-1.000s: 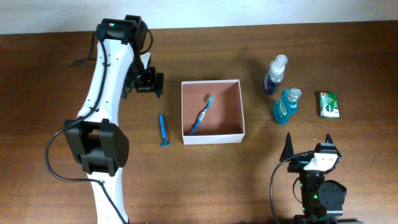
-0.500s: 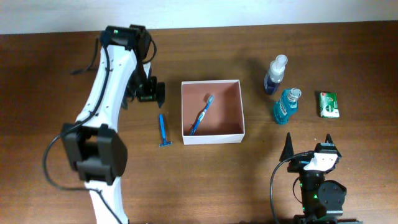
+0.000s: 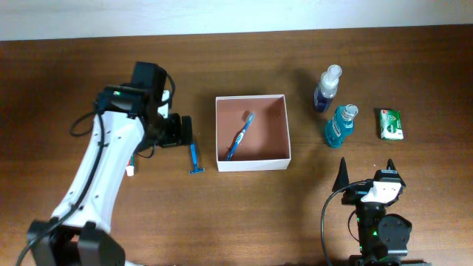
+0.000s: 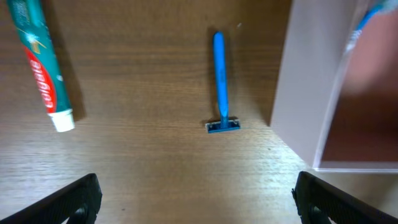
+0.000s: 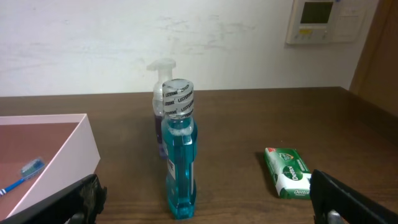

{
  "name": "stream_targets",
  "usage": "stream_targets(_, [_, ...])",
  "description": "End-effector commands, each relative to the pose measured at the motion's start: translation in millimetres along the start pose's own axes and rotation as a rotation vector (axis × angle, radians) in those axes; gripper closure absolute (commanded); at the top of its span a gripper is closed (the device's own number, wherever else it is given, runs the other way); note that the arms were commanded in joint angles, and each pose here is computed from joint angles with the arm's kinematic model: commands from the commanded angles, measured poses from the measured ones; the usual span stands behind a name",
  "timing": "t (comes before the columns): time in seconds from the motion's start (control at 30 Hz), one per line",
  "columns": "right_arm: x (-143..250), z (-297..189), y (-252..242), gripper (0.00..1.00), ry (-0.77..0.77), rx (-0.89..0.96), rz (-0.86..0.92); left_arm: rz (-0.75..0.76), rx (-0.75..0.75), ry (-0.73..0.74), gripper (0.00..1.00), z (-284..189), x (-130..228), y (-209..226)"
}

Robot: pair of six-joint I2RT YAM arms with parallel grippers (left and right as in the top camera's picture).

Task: Pack container
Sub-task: 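Raise the left gripper and move it over the blue razor, then lower the left gripper and close it on the razor handle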

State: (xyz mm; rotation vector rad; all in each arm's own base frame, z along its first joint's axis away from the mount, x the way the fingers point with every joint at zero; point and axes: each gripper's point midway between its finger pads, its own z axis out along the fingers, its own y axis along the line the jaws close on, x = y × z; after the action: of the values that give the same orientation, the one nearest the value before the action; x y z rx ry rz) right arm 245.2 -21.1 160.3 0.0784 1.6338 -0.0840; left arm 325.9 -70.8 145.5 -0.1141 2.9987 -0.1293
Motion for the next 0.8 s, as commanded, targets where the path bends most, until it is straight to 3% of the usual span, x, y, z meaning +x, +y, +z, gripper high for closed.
stream_targets(0.0, [3.7, 0.2, -1.0, 0.02, 0.01, 0.009, 0.003, -0.036, -0.012, 0.063, 0.01, 24.9, 4.8, 1.6])
stream_targets(0.4, [3.7, 0.2, -1.0, 0.02, 0.01, 0.009, 0.003, -0.036, -0.151, 0.123, 0.01, 86.2, 1.3, -10.3])
stream_targets(0.77, [3.7, 0.2, -1.0, 0.02, 0.01, 0.009, 0.003, -0.057, -0.143, 0.176, 0.01, 120.1, 2.3, -14.0])
